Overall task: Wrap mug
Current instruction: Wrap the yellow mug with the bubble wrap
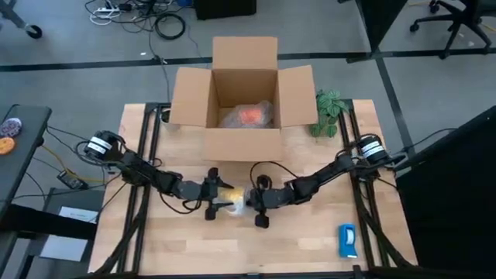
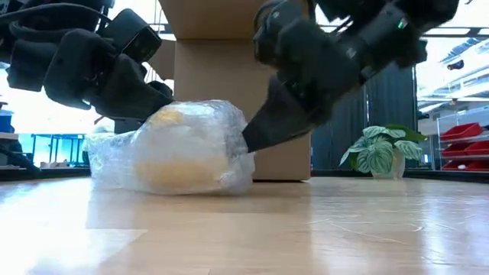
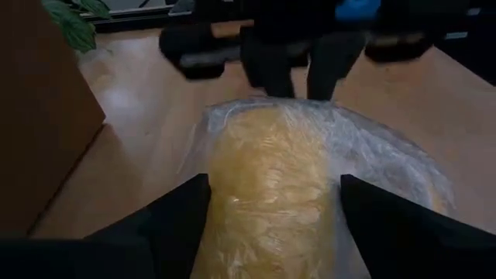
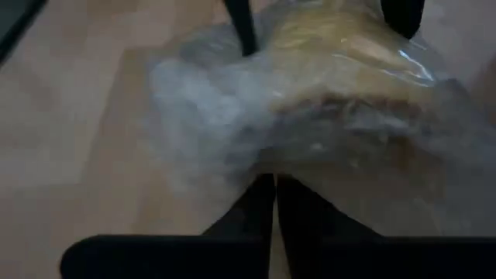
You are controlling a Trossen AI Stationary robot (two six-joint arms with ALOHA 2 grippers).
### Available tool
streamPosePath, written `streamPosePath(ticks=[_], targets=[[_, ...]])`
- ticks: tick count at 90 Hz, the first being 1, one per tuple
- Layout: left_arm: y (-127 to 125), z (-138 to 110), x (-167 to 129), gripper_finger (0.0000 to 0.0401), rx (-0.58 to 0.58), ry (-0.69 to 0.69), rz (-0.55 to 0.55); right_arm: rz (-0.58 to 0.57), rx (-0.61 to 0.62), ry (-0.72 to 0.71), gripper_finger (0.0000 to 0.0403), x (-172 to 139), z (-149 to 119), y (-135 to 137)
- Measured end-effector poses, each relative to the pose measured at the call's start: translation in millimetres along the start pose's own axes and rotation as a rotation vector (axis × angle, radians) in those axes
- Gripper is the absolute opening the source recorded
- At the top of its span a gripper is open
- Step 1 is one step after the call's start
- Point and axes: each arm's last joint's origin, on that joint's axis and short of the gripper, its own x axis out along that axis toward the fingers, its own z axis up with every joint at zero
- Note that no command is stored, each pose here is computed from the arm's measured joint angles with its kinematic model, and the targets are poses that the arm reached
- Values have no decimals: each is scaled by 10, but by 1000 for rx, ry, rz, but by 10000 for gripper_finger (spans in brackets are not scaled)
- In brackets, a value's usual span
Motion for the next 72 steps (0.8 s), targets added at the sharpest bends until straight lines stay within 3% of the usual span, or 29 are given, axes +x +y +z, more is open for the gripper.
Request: streamPosePath(ticks=[20,52,72], targets=[[0,0,-1,268,-1,-3,0,-196,-20,1,0,-57,-40,-21],[9,18,1,268,8,-20,7,-127,-31,-206,0,480,-30,-176],[4,39,20,268,17,-13,-3,-134,-28,-134,0,323,4,-60]])
